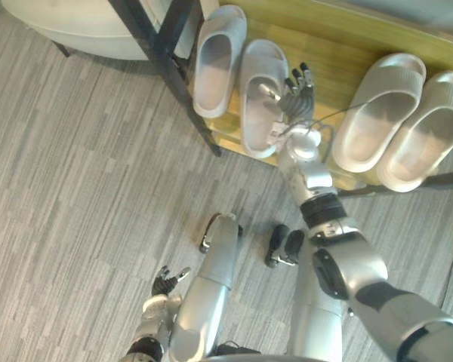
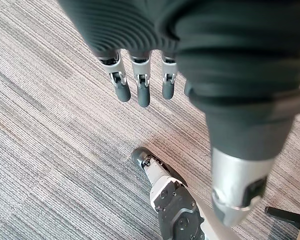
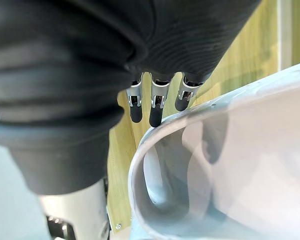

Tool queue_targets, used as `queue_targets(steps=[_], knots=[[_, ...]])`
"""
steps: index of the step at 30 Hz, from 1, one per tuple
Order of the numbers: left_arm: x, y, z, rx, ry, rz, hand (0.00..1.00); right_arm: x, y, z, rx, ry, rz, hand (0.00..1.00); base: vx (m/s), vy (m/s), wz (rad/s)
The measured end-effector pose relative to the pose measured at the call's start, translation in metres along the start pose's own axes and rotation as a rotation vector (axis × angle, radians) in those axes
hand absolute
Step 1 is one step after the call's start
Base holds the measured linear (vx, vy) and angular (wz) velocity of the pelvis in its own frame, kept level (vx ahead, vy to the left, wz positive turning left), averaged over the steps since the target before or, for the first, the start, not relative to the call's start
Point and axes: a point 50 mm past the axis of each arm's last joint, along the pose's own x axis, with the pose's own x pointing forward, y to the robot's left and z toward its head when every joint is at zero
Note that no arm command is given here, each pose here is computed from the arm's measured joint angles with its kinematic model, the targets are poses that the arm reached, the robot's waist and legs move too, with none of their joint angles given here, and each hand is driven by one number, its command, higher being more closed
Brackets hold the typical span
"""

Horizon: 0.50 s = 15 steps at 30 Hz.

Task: Organize the slippers on the shoe rack

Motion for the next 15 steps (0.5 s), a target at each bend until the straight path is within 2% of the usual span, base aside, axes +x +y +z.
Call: queue_targets(steps=[8, 15], knots=[[0.001, 0.000, 0.002, -0.017, -0.003, 0.000, 0.00, 0.004, -0.002, 0.005, 0.123, 0.022, -0.033, 0.00, 0.02, 0.013, 0.04], [0.001, -0.001, 0.002, -0.019, -0.005, 0.000, 0.00, 0.013, -0.001, 0.011, 0.136, 0.031, -0.058, 0.00, 0.00, 0.004, 0.01]])
